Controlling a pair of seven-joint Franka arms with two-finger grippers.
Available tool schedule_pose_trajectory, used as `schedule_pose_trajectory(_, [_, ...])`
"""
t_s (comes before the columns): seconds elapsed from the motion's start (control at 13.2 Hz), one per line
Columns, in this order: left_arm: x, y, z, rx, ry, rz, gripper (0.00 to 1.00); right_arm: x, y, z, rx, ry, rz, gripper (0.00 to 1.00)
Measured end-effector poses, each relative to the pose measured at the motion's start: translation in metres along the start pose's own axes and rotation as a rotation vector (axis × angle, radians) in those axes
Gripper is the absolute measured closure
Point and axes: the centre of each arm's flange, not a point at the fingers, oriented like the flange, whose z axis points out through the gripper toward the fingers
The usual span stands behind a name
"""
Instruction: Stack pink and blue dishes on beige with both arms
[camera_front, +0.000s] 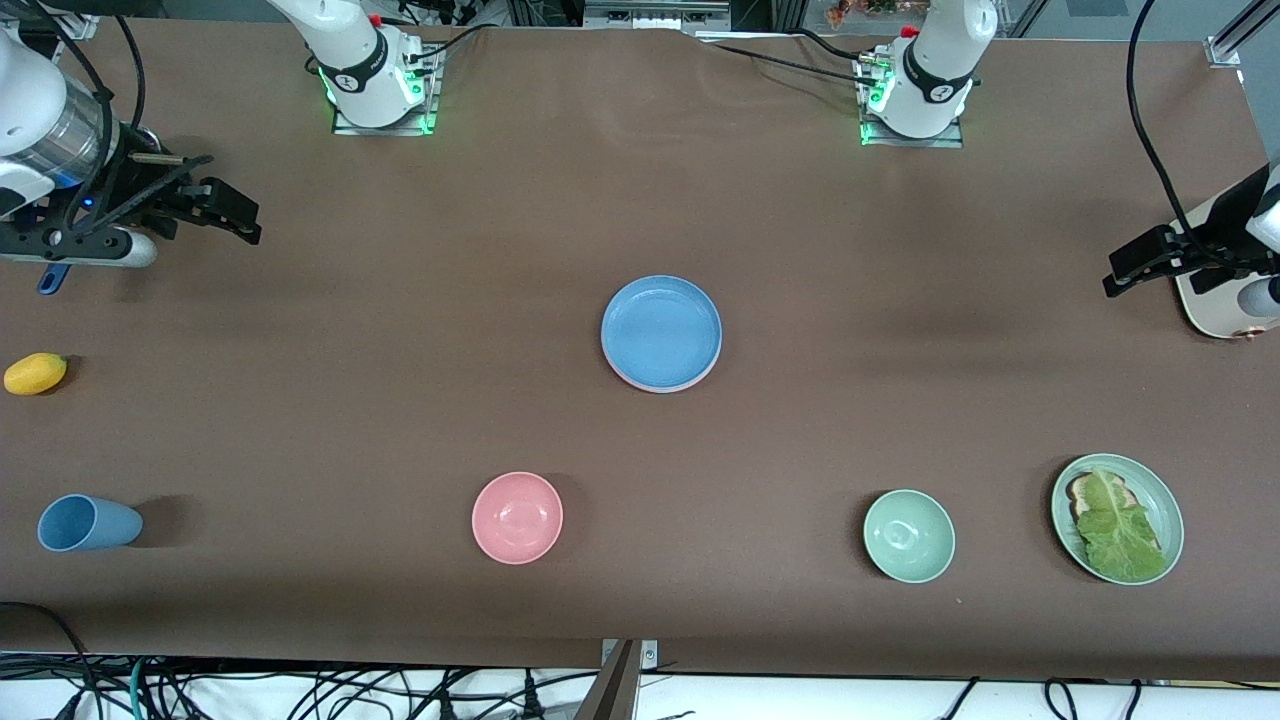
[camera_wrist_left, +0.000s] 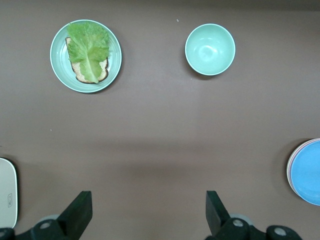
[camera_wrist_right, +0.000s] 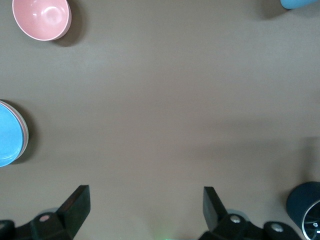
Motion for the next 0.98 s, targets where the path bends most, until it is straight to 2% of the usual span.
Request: schedule_pose_trajectory(0.98, [-0.0002,0.0,0.0003,0.0,-0.003,0.0,0.0,0.0005,0.0025,-0.0009,-0.006,-0.002,-0.027,0.0])
